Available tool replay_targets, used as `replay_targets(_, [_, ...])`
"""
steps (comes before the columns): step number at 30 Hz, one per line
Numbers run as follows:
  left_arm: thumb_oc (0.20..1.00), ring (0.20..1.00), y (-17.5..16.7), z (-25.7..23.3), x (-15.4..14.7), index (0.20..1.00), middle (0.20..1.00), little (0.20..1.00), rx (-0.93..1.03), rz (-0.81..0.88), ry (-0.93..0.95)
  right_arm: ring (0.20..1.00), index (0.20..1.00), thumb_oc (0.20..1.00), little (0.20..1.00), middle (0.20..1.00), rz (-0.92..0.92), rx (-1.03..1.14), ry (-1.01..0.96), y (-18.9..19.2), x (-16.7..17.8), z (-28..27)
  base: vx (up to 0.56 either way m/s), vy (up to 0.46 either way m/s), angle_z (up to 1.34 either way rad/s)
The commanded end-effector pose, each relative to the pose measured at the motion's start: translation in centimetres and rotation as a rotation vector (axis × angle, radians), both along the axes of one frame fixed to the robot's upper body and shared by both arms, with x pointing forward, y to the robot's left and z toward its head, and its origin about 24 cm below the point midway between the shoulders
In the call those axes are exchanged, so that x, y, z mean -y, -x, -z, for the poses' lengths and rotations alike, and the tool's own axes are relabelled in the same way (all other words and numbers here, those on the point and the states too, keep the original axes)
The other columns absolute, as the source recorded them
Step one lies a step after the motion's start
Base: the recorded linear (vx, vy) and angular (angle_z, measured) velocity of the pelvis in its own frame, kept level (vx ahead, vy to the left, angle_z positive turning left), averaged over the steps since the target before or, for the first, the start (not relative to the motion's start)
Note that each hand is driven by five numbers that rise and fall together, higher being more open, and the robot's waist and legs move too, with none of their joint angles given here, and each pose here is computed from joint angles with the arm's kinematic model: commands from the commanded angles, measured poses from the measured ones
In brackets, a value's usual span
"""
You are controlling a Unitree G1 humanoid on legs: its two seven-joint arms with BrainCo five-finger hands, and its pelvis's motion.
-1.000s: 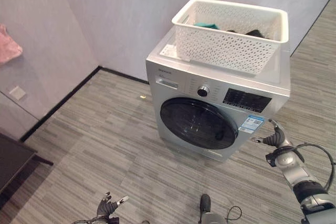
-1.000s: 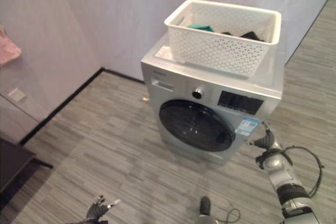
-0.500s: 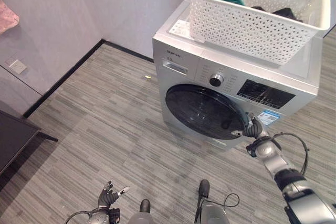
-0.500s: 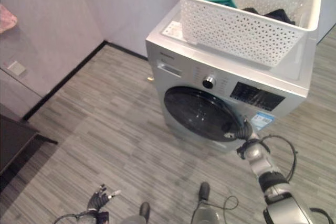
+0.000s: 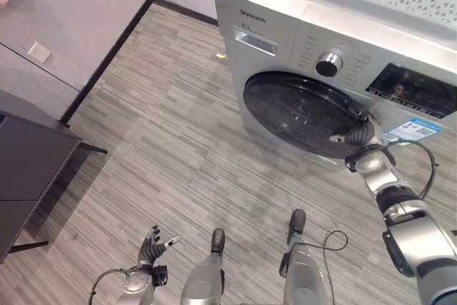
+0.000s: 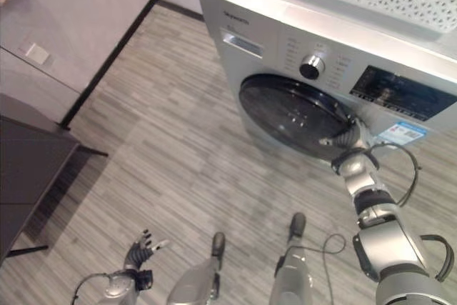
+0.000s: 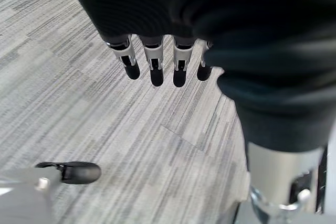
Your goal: Grab the laundry basket,head to the washer,open it,put in the laundry and shut it.
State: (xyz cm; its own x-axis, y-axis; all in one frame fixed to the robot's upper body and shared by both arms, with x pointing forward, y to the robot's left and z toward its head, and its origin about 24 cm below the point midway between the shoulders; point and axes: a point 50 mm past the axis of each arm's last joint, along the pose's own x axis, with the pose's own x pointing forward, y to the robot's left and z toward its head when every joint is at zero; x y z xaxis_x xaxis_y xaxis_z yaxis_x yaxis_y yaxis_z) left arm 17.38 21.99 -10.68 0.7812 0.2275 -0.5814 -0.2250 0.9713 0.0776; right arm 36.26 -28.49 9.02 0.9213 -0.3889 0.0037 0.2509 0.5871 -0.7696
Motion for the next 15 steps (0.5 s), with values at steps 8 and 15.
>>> replay_targets(8, [1.000, 1.000, 0.5, -0.5, -0.6, 1.000, 1.000, 1.000, 0.025, 0.019, -0.042, 1.000, 1.000, 1.000, 1.000, 1.000, -0.358, -0.121, -0.114, 2.0, -10.3, 6.4, 0.01, 0.001, 0.03])
replay_targets(15, [1.000, 1.000, -0.3, -1.5, -0.8, 1.000, 1.000, 1.000, 0.076, 0.047, -0.068, 1.000, 1.000, 1.000, 1.000, 1.000, -0.547, -0.129, -0.254, 3.5, -16.4, 7.4, 0.00, 0.005, 0.02])
